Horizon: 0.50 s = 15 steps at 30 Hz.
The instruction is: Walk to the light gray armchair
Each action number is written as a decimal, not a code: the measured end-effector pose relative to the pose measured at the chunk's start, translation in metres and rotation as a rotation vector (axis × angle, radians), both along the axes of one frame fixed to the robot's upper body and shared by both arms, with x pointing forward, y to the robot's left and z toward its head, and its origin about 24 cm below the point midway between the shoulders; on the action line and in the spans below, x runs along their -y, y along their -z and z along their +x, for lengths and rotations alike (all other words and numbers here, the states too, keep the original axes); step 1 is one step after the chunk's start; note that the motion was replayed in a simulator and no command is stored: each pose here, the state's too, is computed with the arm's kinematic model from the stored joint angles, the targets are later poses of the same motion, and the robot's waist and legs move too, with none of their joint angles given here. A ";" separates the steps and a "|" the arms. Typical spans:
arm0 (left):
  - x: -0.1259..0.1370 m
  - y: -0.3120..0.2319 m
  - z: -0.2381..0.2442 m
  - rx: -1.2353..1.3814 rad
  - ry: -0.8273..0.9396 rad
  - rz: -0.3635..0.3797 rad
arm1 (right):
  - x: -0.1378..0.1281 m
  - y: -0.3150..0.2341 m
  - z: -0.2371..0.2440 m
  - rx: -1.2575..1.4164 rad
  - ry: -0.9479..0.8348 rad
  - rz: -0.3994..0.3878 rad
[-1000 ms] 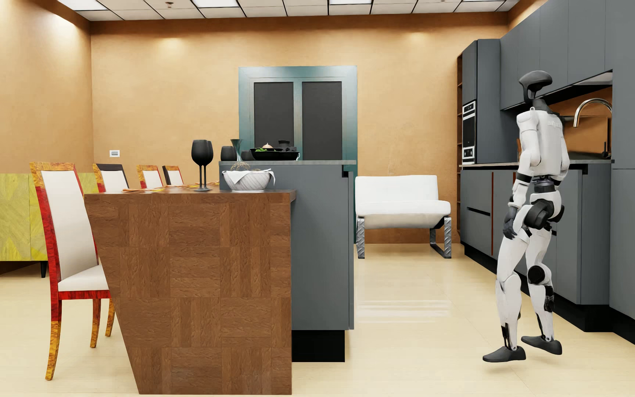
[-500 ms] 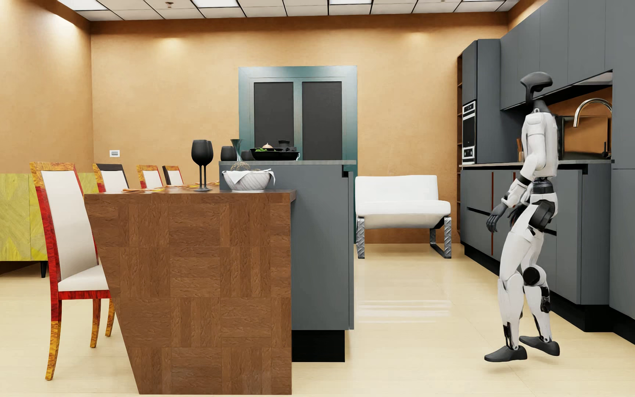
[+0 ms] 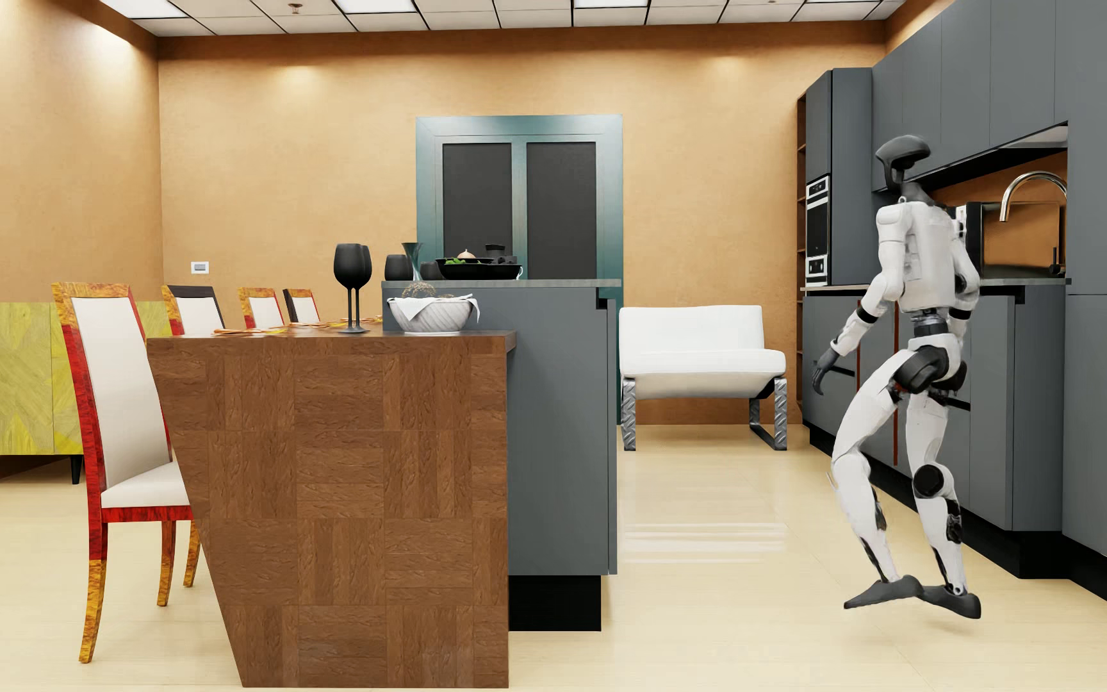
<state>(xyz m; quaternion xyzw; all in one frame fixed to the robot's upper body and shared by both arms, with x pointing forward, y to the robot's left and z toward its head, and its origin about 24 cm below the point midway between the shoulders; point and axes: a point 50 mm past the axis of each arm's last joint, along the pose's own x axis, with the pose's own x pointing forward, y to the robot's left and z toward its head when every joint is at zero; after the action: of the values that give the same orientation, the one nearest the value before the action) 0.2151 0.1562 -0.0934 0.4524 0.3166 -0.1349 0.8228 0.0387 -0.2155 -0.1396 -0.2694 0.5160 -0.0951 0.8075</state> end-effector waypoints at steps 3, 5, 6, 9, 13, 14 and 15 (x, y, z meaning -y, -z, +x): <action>-0.016 0.019 -0.034 -0.098 -0.082 0.018 | 0.011 -0.012 0.040 0.123 -0.121 -0.055; -0.032 0.036 -0.074 -0.213 -0.167 0.033 | 0.010 -0.027 0.085 0.240 -0.264 -0.098; -0.041 0.045 -0.100 -0.296 -0.204 0.048 | 0.009 -0.037 0.108 0.308 -0.339 -0.118; -0.057 0.061 -0.173 -0.595 -0.235 0.120 | -0.018 -0.064 0.158 0.452 -0.557 -0.136; -0.058 0.064 -0.220 -0.746 -0.341 0.144 | -0.050 -0.057 0.147 0.398 -0.654 -0.001; -0.051 0.065 -0.222 -0.748 -0.366 0.110 | -0.053 -0.050 0.136 0.328 -0.705 0.024; -0.043 0.067 -0.217 -0.741 -0.356 0.076 | -0.052 -0.044 0.126 0.268 -0.734 0.021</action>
<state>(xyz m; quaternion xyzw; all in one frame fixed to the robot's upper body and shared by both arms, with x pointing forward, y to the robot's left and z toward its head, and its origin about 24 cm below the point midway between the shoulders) -0.0020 0.1993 -0.1607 0.3416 0.6693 -0.1325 0.6463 0.1649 -0.1631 -0.0958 -0.4130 0.2762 0.1711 0.8508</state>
